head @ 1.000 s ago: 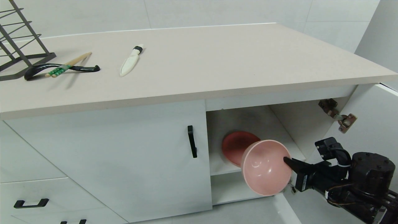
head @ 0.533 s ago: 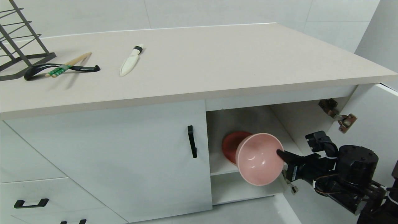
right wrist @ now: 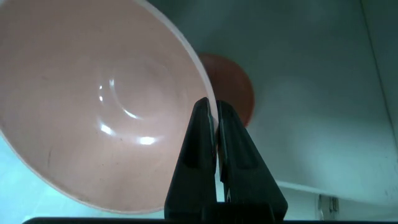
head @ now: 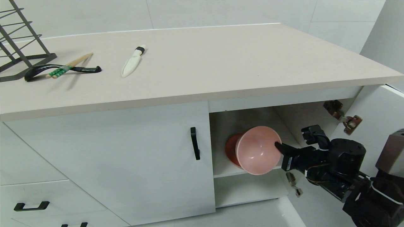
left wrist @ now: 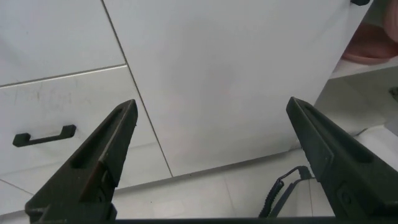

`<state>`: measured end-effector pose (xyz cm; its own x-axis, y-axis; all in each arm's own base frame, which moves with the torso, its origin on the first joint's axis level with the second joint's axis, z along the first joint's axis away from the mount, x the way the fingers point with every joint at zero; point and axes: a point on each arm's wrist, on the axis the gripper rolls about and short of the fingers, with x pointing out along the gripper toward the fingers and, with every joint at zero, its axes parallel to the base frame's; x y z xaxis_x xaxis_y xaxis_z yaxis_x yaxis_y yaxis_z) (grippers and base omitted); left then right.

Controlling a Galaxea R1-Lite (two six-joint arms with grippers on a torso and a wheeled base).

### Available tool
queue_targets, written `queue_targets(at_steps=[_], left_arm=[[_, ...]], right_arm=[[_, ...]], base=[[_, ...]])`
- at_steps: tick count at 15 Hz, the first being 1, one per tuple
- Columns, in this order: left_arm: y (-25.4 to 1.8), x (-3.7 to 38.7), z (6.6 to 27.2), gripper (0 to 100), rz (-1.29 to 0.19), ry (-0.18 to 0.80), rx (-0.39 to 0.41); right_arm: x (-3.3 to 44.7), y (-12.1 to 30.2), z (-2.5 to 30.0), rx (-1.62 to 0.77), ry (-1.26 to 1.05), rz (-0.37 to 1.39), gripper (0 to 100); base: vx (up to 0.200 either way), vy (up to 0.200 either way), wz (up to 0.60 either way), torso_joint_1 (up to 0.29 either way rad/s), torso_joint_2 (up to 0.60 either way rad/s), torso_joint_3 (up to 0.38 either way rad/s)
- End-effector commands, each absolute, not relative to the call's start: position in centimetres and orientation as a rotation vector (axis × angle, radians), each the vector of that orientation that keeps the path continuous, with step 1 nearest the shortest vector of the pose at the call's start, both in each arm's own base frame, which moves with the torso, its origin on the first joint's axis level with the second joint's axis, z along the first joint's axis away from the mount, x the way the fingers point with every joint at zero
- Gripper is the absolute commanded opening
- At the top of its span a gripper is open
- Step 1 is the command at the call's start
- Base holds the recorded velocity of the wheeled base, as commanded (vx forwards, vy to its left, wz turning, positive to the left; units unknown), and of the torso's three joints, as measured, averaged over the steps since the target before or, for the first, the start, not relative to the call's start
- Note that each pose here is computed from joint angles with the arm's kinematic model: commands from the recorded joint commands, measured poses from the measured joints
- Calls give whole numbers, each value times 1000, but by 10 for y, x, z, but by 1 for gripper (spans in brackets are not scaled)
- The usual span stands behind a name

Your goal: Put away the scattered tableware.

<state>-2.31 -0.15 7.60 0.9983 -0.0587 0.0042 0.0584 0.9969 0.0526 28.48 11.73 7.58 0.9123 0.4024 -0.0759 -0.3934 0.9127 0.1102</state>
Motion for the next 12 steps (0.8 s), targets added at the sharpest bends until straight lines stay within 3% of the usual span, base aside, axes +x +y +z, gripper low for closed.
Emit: queue_targets(at_steps=[1,3,12], left_arm=[[-1,-23,76,100,-23,-8,58],[1,-23,76,100,40,-8,61],[-1,-22,76,100,-31,0,92]], right_arm=[[295,121,70,91,96,413,0],[296,122,65,87,110,415,0],[315,121,43,81,144,393,0]], base=[[0,0,0,0,0,0],[0,0,0,0,0,0],[0,0,0,0,0,0]])
